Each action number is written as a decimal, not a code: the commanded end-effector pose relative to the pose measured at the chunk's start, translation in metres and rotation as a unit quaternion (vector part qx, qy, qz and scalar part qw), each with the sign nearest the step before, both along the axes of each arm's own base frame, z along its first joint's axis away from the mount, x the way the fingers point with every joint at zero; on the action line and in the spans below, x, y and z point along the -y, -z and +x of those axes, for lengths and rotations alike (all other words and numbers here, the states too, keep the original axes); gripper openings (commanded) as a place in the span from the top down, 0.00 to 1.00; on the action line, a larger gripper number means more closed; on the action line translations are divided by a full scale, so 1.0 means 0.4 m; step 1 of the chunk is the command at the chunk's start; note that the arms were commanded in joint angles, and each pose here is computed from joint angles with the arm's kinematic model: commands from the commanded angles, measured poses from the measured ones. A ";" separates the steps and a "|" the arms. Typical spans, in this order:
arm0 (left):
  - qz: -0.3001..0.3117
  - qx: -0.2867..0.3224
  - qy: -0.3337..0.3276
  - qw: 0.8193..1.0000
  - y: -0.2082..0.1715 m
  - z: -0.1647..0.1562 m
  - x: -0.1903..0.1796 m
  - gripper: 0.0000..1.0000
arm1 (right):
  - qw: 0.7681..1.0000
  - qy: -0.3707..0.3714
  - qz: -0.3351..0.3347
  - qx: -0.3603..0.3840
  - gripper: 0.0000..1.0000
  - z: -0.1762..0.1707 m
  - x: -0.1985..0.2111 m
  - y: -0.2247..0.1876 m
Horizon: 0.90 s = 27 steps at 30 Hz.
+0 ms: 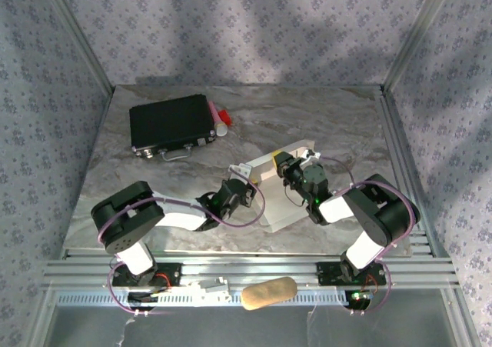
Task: Fold the paper box
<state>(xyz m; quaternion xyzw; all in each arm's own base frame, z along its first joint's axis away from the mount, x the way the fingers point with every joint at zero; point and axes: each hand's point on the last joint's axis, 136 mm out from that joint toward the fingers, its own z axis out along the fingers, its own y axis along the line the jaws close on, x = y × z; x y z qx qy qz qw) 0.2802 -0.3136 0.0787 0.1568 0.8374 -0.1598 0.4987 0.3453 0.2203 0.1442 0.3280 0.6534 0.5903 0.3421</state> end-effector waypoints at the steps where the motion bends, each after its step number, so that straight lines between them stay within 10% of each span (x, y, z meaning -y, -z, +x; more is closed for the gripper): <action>1: 0.014 0.021 -0.033 0.999 -0.008 0.027 -0.009 0.61 | 0.998 -0.017 -0.039 -0.034 1.00 -0.031 -0.009 0.078; 27: 0.026 0.024 -0.063 0.997 -0.017 0.045 0.030 0.99 | 0.997 -0.019 -0.044 -0.054 1.00 -0.040 -0.042 0.107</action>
